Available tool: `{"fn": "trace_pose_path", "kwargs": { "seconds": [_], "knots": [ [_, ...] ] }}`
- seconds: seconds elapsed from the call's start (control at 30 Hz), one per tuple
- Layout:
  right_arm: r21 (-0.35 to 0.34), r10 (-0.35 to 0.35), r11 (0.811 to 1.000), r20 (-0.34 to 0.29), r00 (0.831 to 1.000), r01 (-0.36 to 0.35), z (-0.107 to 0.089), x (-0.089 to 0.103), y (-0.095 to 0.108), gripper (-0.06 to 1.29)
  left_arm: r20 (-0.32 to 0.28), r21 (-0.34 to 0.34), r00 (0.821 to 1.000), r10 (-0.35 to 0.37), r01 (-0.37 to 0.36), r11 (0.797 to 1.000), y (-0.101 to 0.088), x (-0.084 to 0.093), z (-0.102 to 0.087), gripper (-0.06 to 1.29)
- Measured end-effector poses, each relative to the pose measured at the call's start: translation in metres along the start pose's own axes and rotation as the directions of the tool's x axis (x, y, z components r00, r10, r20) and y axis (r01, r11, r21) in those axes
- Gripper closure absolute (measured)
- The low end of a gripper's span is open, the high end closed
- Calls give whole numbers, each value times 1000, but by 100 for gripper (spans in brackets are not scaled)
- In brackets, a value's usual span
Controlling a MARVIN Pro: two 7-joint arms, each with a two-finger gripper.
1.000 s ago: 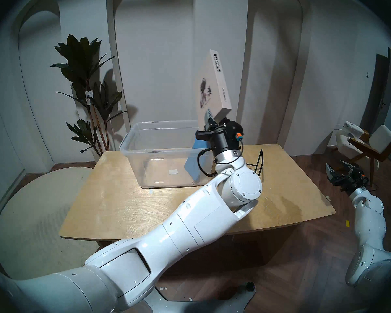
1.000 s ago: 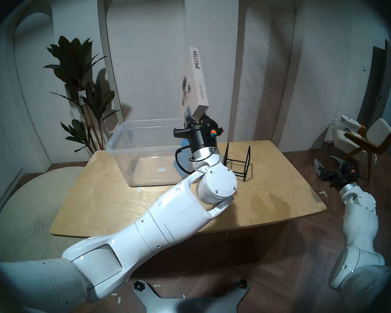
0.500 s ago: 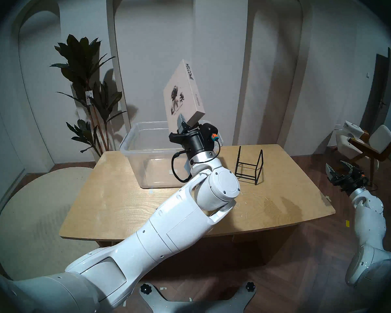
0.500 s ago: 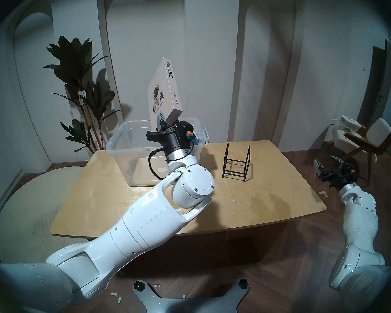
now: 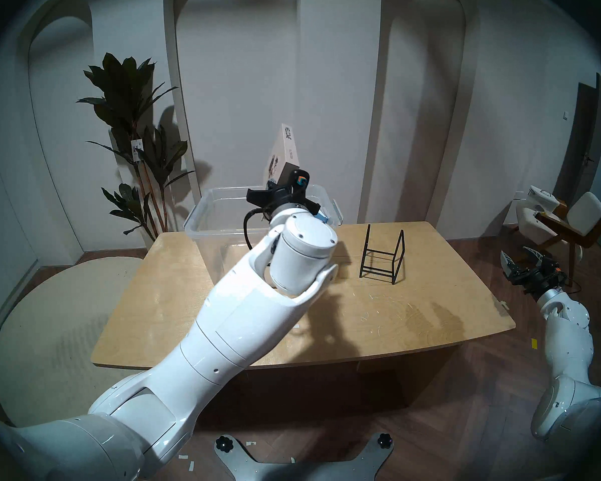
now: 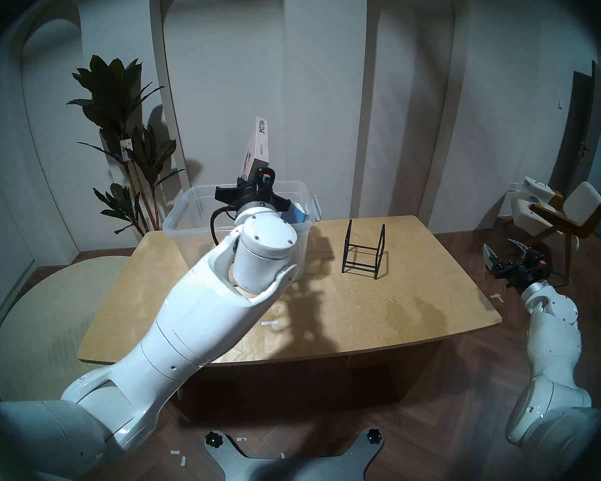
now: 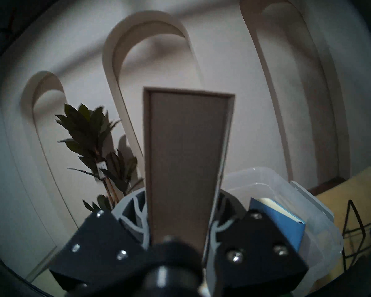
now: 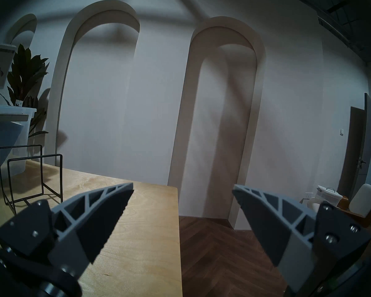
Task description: Pack the books into the storage box
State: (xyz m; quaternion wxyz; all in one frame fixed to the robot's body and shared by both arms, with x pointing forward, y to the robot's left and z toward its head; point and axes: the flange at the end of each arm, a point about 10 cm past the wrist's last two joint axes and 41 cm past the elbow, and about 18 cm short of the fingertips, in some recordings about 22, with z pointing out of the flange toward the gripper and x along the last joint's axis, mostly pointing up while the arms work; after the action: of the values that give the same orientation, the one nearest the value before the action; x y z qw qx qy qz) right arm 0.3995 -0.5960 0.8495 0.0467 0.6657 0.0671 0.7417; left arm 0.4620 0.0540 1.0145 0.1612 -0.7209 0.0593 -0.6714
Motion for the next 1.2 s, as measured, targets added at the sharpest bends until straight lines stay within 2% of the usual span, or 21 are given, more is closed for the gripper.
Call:
{"fn": "trace_pose_path", "kwargs": {
  "seconds": [0.13,0.3,0.7,0.77,0.83,0.9,1.07,1.2],
  "knots": [
    [0,-1,1000,-1,1000,1,0,0,0,-2,103,-100,995,1,9,995,-10,-3,10,90],
    [1,-3,1000,-2,1000,3,0,0,0,-2,157,-149,988,11,12,989,-20,4,16,90],
    [1,-5,1000,-3,1000,5,0,1,0,-2,189,-162,982,2,29,986,-33,8,26,90],
    [1,-5,1000,-3,1000,5,0,1,0,-2,187,-165,982,0,32,986,-34,10,28,66],
    [1,-6,1000,-3,1000,6,0,1,0,-2,181,-165,983,1,30,986,-35,13,29,17],
    [1,-6,1000,-3,1000,6,0,1,0,-2,169,-161,986,6,21,987,-36,17,30,-1],
    [1,-6,1000,-3,1000,6,0,1,0,-2,120,-150,992,44,-26,988,-31,26,22,-2],
    [1,-6,1000,-3,1000,6,0,1,0,-2,45,-90,996,74,-70,993,-34,38,8,-2]
  ]
}}
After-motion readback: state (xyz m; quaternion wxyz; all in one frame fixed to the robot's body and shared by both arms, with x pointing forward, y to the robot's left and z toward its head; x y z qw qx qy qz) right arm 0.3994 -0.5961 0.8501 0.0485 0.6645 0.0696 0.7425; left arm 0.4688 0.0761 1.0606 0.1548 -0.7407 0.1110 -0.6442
